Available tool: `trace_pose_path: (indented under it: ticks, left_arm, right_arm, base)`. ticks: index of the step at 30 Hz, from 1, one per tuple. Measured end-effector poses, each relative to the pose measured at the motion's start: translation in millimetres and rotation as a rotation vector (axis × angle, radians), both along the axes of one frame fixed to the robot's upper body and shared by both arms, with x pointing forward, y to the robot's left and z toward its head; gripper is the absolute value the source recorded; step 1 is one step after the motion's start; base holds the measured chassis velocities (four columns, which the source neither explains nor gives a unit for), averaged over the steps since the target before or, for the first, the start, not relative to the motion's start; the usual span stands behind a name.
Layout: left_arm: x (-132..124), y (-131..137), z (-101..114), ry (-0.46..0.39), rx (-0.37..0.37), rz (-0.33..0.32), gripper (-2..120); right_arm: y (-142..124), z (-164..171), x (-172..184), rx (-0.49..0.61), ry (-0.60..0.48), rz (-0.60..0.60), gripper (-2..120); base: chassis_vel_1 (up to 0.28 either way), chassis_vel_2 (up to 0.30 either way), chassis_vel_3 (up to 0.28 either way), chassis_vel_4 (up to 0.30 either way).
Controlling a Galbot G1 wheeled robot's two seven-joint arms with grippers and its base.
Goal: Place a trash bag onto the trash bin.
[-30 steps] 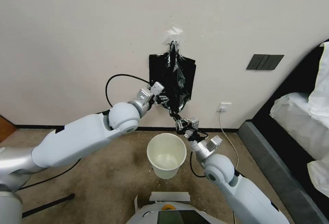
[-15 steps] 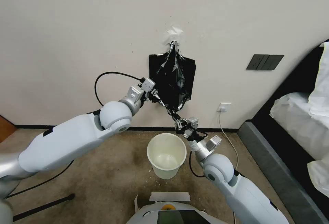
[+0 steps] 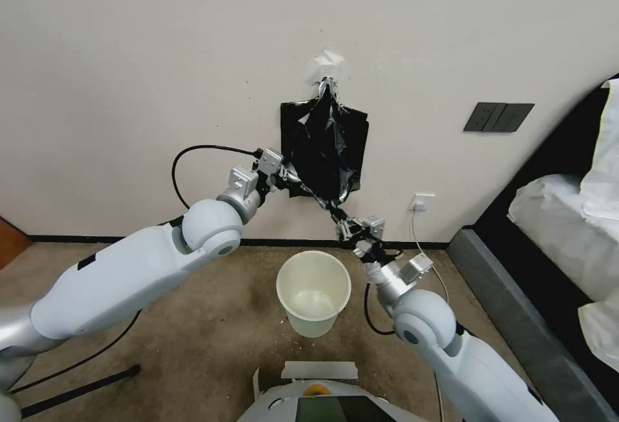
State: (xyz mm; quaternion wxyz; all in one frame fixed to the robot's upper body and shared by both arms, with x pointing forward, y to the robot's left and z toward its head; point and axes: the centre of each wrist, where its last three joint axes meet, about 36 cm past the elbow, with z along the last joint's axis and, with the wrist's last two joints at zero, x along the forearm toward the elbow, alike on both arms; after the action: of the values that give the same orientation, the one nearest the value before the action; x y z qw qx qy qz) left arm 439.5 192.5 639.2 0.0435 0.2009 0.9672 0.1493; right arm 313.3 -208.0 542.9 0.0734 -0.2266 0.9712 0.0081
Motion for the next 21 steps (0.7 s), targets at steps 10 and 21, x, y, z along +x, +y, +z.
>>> trace_pose_path:
  ticks: [10, 21]
  left_arm:
    - [-12.0, 0.9, -1.1, 0.000, -0.013, -0.016, 0]
    - [-10.8, -0.1, 2.8, -0.013, -0.019, -0.016, 0]
  right_arm:
    - [-14.7, 46.5, 22.5, -0.256, -0.141, -0.004, 70]
    - [9.9, 89.3, 66.5, -0.504, -0.181, 0.056, 99]
  base:
    - [0.000, 0.000, 0.000, 0.000]
    - [0.000, 0.000, 0.000, 0.000]
